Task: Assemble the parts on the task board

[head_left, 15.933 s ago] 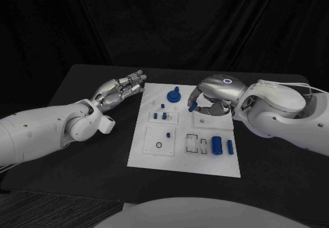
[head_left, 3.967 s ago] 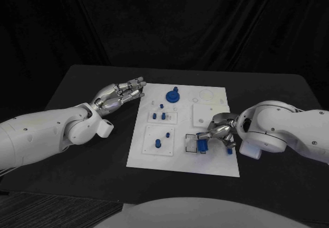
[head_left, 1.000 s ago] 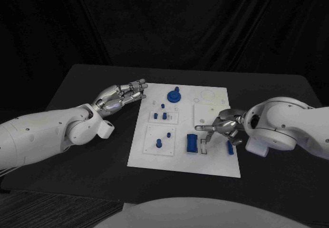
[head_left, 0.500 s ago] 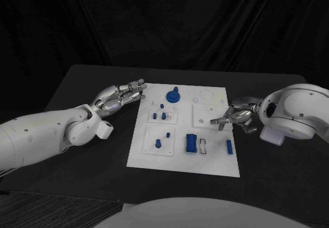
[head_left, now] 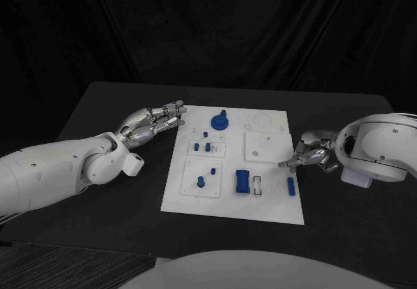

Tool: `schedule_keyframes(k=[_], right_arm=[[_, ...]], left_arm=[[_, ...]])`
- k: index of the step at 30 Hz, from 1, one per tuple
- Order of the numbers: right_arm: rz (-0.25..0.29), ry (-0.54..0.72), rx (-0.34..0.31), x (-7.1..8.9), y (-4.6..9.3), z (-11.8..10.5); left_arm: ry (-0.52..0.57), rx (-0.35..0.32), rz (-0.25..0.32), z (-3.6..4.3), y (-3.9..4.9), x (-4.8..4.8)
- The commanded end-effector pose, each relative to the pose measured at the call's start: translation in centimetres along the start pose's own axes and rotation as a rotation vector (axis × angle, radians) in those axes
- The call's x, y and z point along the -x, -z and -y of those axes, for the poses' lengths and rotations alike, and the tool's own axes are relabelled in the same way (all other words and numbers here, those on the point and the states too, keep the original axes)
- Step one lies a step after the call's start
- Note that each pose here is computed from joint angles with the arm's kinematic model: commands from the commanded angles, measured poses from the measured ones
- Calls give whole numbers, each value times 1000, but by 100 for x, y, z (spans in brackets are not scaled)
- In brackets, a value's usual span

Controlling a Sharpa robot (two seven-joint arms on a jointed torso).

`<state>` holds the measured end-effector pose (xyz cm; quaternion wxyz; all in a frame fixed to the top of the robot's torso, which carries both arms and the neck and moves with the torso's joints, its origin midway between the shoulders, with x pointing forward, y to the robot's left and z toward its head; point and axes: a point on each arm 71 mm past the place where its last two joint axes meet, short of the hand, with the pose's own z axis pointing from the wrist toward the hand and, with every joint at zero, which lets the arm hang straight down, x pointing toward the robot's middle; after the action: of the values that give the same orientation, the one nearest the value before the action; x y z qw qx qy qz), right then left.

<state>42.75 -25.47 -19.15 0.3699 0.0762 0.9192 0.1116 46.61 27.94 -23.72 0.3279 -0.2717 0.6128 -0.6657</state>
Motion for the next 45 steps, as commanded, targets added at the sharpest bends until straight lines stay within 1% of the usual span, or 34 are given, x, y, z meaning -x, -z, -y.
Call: schedule_keyframes(k=[1, 8, 17, 32, 45], right_arm=[[1, 80, -34, -19, -5, 50], [3, 110, -49, -35, 0, 94], [20, 160, -60, -46, -5, 112], [-20, 166, -53, -193, -62, 88], [-31, 149, -45, -221, -86, 55]], left_arm=[[12, -76, -6, 50, -6, -14], [12, -75, -7, 47, -11, -14], [12, -74, -7, 45, -13, -13], [13, -71, -8, 42, -13, -12], [15, -69, -11, 38, -16, -14]])
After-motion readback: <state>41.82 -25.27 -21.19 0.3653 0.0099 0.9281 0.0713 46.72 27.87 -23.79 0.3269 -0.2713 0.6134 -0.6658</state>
